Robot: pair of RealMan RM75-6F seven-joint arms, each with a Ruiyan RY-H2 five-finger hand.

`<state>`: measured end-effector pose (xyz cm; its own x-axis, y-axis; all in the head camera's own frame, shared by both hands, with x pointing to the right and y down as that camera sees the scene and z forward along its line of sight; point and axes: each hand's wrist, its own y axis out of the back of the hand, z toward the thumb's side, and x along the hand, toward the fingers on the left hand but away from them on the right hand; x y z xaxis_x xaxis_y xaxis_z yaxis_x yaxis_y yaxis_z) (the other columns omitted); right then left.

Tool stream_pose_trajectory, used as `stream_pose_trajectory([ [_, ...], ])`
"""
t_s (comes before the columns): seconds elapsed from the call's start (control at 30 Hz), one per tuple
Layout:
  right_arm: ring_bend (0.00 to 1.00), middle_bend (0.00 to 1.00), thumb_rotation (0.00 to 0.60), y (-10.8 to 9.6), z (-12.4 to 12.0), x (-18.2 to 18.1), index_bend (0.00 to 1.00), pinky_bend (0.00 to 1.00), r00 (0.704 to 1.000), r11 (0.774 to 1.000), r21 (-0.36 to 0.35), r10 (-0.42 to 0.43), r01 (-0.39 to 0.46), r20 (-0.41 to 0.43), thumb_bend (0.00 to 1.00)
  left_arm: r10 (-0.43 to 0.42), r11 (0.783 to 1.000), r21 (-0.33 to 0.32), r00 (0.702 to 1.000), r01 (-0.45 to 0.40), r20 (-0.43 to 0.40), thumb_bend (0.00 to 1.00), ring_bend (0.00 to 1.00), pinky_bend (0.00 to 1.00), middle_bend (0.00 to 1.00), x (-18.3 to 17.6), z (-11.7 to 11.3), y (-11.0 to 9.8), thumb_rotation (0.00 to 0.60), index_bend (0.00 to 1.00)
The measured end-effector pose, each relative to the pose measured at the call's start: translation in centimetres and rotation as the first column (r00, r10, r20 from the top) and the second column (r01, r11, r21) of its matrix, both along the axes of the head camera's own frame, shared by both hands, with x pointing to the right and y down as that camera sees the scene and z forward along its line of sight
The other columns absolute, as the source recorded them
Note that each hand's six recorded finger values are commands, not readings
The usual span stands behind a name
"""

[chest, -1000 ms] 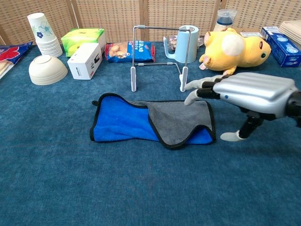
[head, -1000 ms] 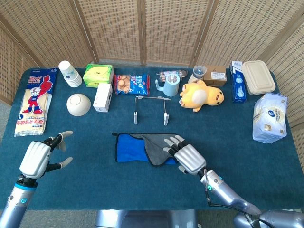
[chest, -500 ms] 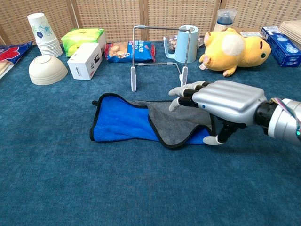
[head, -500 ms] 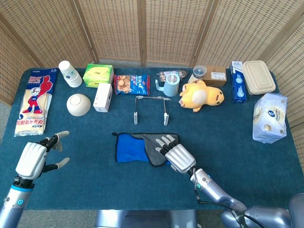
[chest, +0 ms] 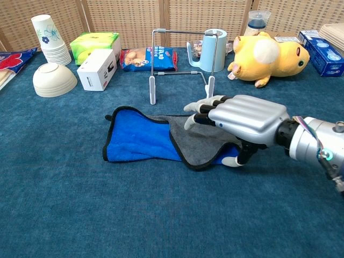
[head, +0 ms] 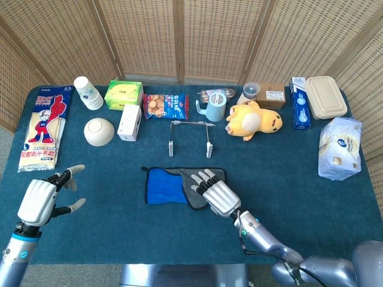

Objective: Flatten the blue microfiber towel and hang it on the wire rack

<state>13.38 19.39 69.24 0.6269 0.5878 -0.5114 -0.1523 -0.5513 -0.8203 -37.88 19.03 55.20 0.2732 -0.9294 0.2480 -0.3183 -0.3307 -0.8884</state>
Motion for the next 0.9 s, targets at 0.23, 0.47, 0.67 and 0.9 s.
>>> stream_pose_trajectory([
  [0.23,0.0,0.02,0.6,-0.5,0.2,-0.5,0.25,0.0,1.0,1.0,0.004,0.013,-0.013,0.01,0.28,-0.005,1.0,0.002,1.0,0.005,0.0,0.24,0.58,0.99,0.63,-0.3,-0.1,0.1,0.6,0.25],
  [0.47,0.0,0.05,0.6,-1.0,0.3,-0.5,0.34,0.0,0.998,0.999,-0.005,0.054,-0.054,0.028,0.31,-0.013,1.0,0.003,1.0,0.013,-0.003,0.24,0.58,0.99,0.63,-0.6,-0.1,0.1,0.6,0.25],
  [0.67,0.02,0.06,0.6,-1.3,0.1,-0.4,0.36,0.01,0.996,0.997,-0.007,0.077,-0.077,0.042,0.31,-0.011,1.0,0.003,1.0,0.011,-0.005,0.24,0.58,0.99,0.63,-0.5,-0.1,0.1,0.6,0.25],
  [0.9,0.09,0.11,0.6,-1.5,0.0,-0.2,0.49,0.05,0.992,0.994,-0.026,0.11,-0.108,0.057,0.32,-0.017,1.0,0.006,1.0,0.017,-0.001,0.24,0.58,0.99,0.63,-0.7,-0.2,0.1,0.6,0.25],
])
